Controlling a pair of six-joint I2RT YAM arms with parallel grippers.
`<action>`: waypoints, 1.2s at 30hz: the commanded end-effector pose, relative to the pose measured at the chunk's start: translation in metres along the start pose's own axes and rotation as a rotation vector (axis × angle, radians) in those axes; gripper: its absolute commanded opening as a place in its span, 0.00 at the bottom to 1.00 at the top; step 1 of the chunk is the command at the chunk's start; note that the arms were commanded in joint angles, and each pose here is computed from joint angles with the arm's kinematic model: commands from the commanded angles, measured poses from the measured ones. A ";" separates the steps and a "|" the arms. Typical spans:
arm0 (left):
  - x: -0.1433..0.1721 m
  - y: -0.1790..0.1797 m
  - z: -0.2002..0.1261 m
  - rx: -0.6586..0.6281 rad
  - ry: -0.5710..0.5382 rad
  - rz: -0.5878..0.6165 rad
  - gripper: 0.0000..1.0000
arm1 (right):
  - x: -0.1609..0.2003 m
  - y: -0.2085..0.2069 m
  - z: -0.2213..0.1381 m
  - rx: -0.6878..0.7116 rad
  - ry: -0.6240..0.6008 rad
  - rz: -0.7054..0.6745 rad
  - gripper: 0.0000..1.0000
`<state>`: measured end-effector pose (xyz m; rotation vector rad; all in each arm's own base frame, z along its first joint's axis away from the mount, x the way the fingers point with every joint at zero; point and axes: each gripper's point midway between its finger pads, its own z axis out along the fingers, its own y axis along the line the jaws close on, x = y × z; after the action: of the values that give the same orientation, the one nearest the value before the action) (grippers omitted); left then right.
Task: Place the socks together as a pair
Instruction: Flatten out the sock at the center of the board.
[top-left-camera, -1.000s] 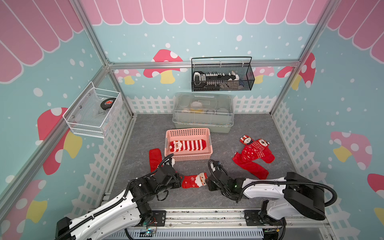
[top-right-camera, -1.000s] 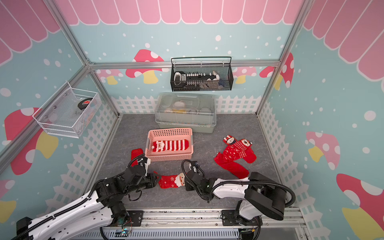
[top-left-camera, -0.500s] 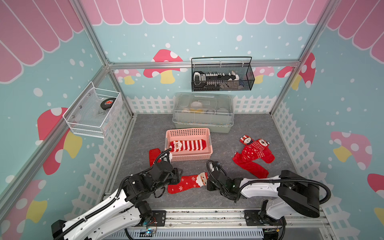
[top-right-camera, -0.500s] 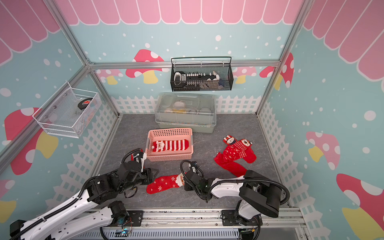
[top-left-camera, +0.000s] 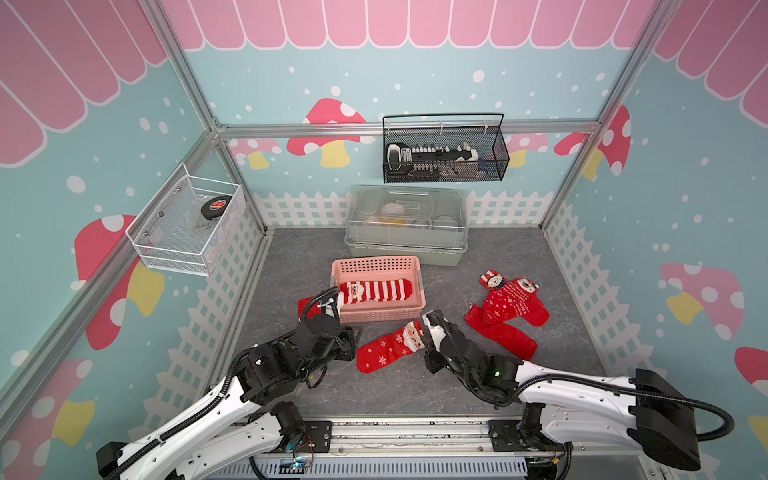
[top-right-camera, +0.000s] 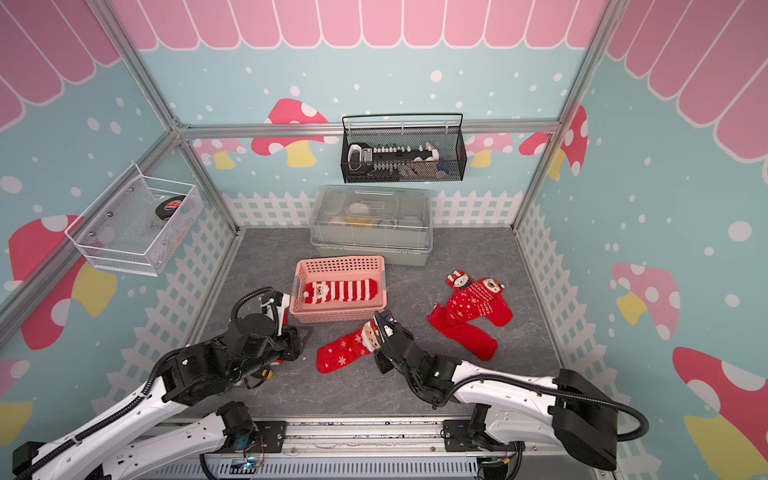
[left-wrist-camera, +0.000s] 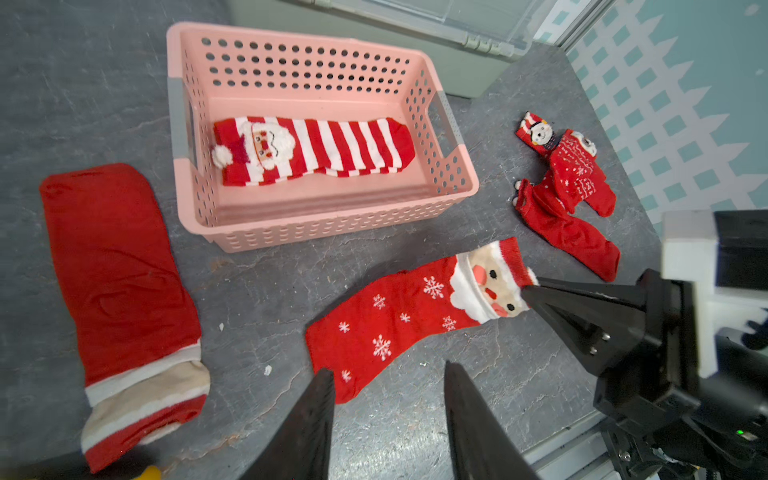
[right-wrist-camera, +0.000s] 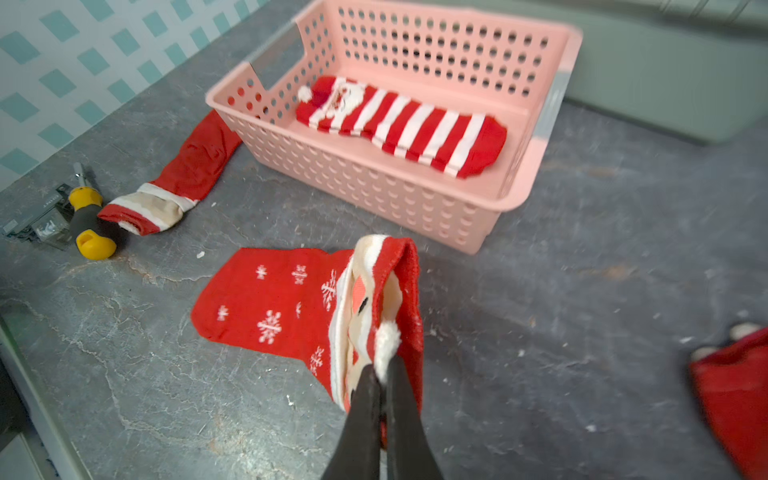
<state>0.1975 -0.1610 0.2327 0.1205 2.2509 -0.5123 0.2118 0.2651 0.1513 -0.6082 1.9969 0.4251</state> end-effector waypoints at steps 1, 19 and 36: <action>-0.034 -0.012 -0.017 0.044 -0.116 0.064 0.43 | -0.026 -0.023 -0.019 0.118 -0.090 -0.293 0.00; -0.068 -0.096 -0.034 0.336 -0.280 0.678 0.50 | -0.100 0.035 -0.088 -0.140 -0.452 -0.918 0.00; -0.035 -0.143 -0.038 0.627 -0.197 0.772 0.54 | -0.101 0.045 -0.089 -0.159 -0.451 -1.143 0.00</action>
<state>0.1709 -0.2635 0.3210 1.1004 1.6480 -0.6450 0.1649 0.2763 0.2754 -1.4519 1.0143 0.0242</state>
